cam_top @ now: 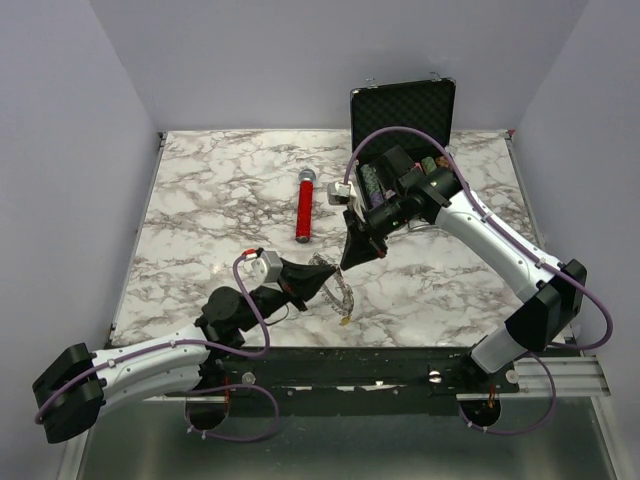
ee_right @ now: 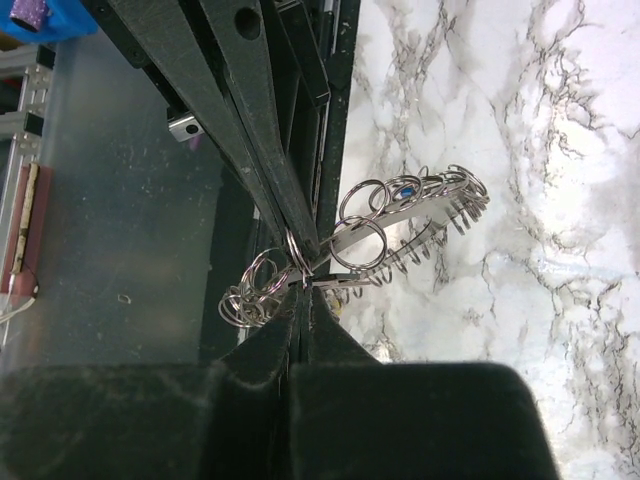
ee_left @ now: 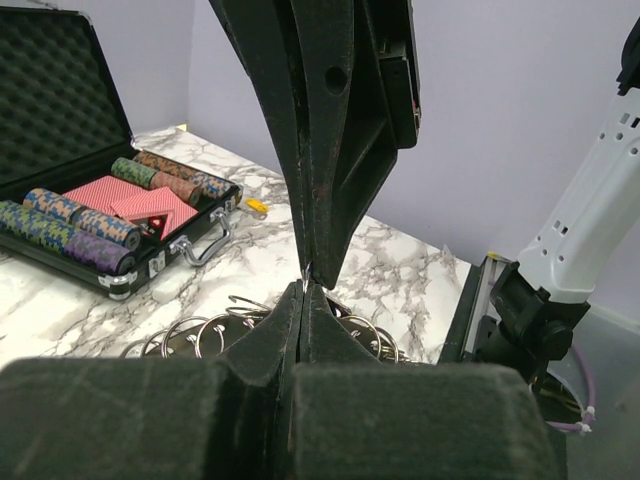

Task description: Put the keys on the keyring

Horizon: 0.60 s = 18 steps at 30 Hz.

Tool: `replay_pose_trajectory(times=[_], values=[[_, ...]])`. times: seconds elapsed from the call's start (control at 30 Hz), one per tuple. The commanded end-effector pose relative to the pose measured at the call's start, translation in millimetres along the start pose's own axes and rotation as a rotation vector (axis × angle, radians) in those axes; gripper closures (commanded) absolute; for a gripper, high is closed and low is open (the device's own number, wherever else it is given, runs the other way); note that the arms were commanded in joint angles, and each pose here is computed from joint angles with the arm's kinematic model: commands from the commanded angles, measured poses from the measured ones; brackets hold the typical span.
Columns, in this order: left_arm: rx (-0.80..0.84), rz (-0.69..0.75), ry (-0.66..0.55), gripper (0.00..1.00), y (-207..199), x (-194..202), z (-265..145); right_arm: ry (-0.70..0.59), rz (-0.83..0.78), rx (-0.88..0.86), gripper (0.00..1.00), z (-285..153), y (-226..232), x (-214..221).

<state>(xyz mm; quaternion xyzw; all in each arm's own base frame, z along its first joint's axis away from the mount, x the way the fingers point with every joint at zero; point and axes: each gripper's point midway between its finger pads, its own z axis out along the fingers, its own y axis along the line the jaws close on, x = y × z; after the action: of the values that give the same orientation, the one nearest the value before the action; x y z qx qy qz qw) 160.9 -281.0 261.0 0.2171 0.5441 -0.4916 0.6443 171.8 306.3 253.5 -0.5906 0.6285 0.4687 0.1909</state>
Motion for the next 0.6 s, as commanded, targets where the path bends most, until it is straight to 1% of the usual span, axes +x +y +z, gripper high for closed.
replay_pose_trajectory(times=[0.0, 0.2, 0.37, 0.57], values=[[-0.009, -0.007, -0.114, 1.0, -2, -26, 1, -0.016, 0.02, -0.025, 1.0, 6, 0, 0], [0.013, -0.001, -0.188, 1.0, -6, -40, 1, -0.018, 0.069, -0.032, 1.0, 12, -3, 6], [0.025, 0.005, -0.226, 1.0, -8, -49, 1, -0.028, 0.084, -0.053, 1.0, 14, -2, 6], [0.034, 0.008, -0.225, 1.0, -10, -49, 1, -0.031, 0.086, -0.056, 1.0, 14, -3, 6]])
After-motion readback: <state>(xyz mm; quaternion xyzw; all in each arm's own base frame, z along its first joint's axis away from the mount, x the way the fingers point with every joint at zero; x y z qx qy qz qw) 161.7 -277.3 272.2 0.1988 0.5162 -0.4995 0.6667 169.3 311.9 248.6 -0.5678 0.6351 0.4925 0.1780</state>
